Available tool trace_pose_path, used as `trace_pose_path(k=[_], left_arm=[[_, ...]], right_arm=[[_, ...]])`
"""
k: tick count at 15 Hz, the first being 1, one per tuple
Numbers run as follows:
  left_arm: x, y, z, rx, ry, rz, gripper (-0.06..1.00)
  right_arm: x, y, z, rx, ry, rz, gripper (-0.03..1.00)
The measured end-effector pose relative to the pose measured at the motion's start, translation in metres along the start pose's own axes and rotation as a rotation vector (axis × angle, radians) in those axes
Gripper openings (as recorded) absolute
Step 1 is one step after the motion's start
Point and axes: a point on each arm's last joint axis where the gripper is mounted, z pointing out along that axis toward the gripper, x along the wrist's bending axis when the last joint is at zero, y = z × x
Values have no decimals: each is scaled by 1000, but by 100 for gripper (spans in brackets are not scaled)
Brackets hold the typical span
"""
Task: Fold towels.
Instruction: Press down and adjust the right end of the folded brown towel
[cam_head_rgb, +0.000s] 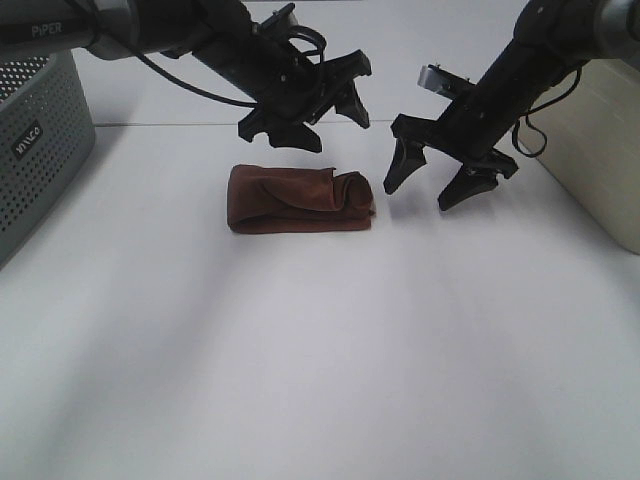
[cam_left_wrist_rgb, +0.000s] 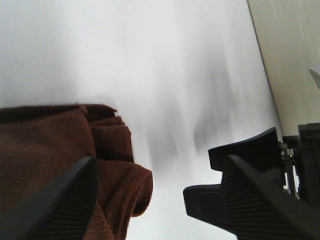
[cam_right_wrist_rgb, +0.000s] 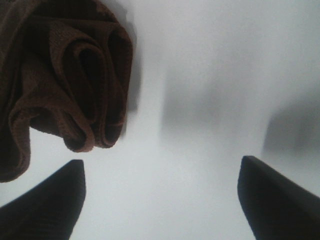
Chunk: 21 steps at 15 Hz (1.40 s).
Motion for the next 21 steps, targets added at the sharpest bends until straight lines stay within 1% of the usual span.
trace_pose_path(k=[2, 3, 4, 5, 7, 8, 9, 11, 12, 13, 15, 17, 19, 20, 21], left_arm=[[3, 17, -19, -49, 29, 45, 67], [8, 28, -33, -83, 54, 66, 67], [16, 40, -47, -118, 75, 73, 67], [24, 48, -56, -140, 93, 68, 67], [45, 58, -68, -137, 130, 44, 67], [54, 62, -73, -131, 148, 33, 67], [66, 66, -79, -126, 171, 21, 67], [78, 69, -85, -111, 194, 5, 67], [82, 70, -88, -103, 202, -2, 67], [85, 70, -89, -92, 209, -5, 67], [86, 70, -89, -84, 217, -1, 67], [86, 70, -89, -84, 217, -1, 67], [86, 69, -89, -82, 217, -1, 67], [86, 69, -89, -82, 217, -1, 67], [86, 69, -89, -82, 217, -1, 67]], right_arm=[[9, 1, -16, -34, 5, -16, 78], [15, 1, -25, -58, 27, -21, 78], [23, 2, -31, -81, 74, -16, 78], [30, 2, -34, -93, 145, -11, 78], [49, 3, -35, -110, 307, -36, 78], [62, 3, -33, -117, 376, -57, 78], [84, 1, -28, -120, 445, -90, 78], [113, -4, -10, -103, 522, -132, 78], [119, -6, 3, -80, 543, -126, 78], [117, -6, 16, -59, 552, -114, 77], [101, -4, 40, -31, 532, -72, 77], [79, 1, 48, -50, 441, -70, 77], [63, 5, 47, -79, 350, -90, 77], [58, 5, 47, -82, 311, -105, 77], [57, 6, 47, -81, 290, -119, 77]])
